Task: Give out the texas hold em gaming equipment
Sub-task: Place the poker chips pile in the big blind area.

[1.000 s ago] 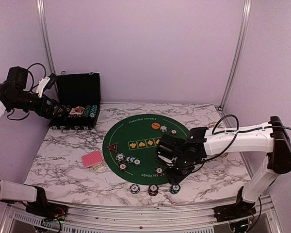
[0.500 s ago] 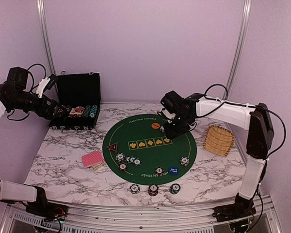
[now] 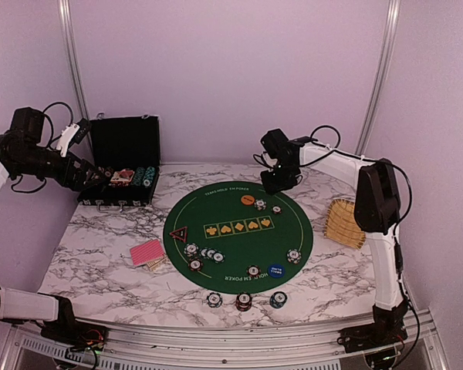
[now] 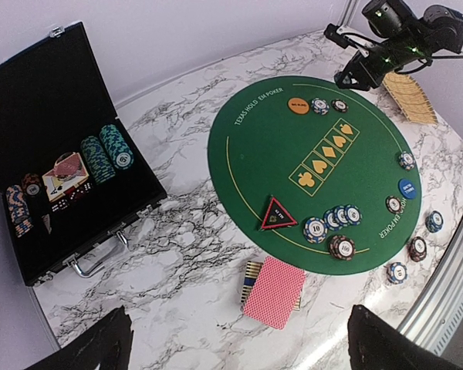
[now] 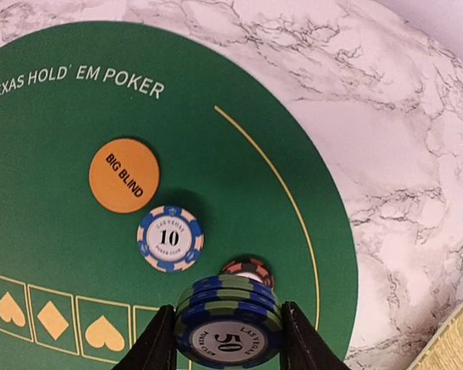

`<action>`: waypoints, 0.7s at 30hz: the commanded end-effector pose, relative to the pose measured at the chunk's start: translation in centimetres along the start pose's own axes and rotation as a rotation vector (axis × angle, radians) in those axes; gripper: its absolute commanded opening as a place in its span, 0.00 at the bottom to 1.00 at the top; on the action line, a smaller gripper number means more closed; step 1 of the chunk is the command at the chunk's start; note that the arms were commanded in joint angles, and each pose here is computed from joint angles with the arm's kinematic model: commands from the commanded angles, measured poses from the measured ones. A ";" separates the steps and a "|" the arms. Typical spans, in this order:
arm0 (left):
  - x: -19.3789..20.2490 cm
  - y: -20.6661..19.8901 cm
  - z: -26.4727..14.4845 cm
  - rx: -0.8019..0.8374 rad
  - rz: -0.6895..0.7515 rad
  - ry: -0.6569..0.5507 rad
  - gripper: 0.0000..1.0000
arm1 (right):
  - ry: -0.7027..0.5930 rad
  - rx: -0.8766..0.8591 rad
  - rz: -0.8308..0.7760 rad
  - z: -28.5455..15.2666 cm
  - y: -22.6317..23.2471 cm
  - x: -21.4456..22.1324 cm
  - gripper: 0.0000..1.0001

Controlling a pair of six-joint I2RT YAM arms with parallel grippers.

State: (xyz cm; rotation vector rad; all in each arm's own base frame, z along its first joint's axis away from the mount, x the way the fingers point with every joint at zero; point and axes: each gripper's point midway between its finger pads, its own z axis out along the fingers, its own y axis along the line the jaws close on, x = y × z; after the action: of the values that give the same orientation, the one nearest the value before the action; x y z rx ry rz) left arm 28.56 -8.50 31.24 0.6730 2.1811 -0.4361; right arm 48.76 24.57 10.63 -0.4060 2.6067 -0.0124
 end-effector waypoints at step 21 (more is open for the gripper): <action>0.8 -0.2 -0.5 -0.019 0.034 0.022 0.99 | 0.002 0.015 0.054 6.0 -1.8 -1.2 0.26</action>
State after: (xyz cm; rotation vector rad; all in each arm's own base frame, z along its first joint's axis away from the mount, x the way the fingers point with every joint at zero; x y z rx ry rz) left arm 28.66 -8.08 30.98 0.6861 2.1854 -0.3947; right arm 51.56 23.34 5.19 -0.3668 2.6633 -0.0420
